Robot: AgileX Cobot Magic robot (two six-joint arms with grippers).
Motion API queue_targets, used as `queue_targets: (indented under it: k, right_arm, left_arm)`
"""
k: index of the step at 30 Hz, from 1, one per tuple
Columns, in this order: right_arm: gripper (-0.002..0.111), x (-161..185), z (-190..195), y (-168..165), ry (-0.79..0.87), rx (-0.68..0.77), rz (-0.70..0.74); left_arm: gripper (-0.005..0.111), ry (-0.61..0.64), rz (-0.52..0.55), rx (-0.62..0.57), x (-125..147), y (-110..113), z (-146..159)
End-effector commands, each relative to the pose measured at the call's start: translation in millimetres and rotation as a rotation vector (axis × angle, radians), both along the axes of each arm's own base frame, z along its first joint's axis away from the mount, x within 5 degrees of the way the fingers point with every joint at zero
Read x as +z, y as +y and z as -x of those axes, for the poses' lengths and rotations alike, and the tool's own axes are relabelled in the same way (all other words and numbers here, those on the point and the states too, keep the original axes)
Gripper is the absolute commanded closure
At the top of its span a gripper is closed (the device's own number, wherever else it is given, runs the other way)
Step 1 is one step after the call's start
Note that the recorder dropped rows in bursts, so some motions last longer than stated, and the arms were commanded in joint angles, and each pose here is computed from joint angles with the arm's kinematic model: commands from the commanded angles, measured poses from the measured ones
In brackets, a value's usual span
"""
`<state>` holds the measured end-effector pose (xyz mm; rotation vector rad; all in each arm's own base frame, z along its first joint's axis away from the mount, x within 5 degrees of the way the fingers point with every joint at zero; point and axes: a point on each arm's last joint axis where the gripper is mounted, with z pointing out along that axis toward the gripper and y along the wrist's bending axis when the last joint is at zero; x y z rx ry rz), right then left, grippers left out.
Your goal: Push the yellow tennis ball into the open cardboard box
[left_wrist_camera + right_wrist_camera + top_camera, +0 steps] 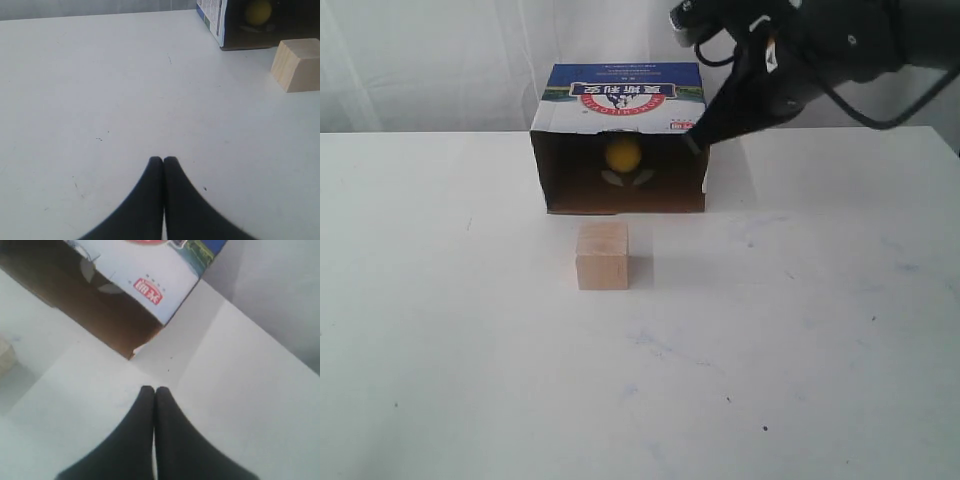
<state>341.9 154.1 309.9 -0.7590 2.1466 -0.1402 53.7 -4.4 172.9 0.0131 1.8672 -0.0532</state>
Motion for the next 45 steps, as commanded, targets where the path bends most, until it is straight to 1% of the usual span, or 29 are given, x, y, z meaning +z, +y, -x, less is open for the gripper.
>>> queue_targets:
  k: [1, 5, 8, 11, 17, 26, 29, 36, 40, 45]
  right_arm:
    - [0.108, -11, 36, -15, 0.005, -0.02, -0.09]
    - [0.108, -35, 83, -30, -0.009, -0.013, -0.245]
    - [0.108, -43, 107, -40, -0.025, -0.008, -0.294]
    - [0.108, -43, 118, -45, -0.035, -0.01, -0.312]
    - [0.108, -39, 127, -50, -0.042, -0.021, -0.323]
    - [0.108, -37, 127, -50, -0.06, -0.018, -0.349]
    - [0.108, -40, 134, -51, -0.09, 0.002, -0.388]
    - [0.108, -41, 142, -55, -0.089, -0.007, -0.401]
    - [0.108, -41, 147, -56, -0.119, 0.004, -0.441]
    - [0.108, -51, 165, -63, -0.153, 0.014, -0.524]
  left_arm:
    - [0.107, -0.005, 0.006, 0.007, 0, 0, 0]
    - [0.107, -0.005, 0.006, 0.007, 0, 0, 0]
    - [0.107, -0.005, 0.006, 0.007, 0, 0, 0]
    - [0.107, -0.005, 0.006, 0.007, 0, 0, 0]
    - [0.107, -0.005, 0.006, 0.007, 0, 0, 0]
    - [0.107, -0.005, 0.006, 0.007, 0, 0, 0]
    - [0.107, -0.005, 0.006, 0.007, 0, 0, 0]
    - [0.107, -0.005, 0.006, 0.007, 0, 0, 0]
    - [0.107, -0.005, 0.006, 0.007, 0, 0, 0]
    - [0.107, -0.005, 0.006, 0.007, 0, 0, 0]
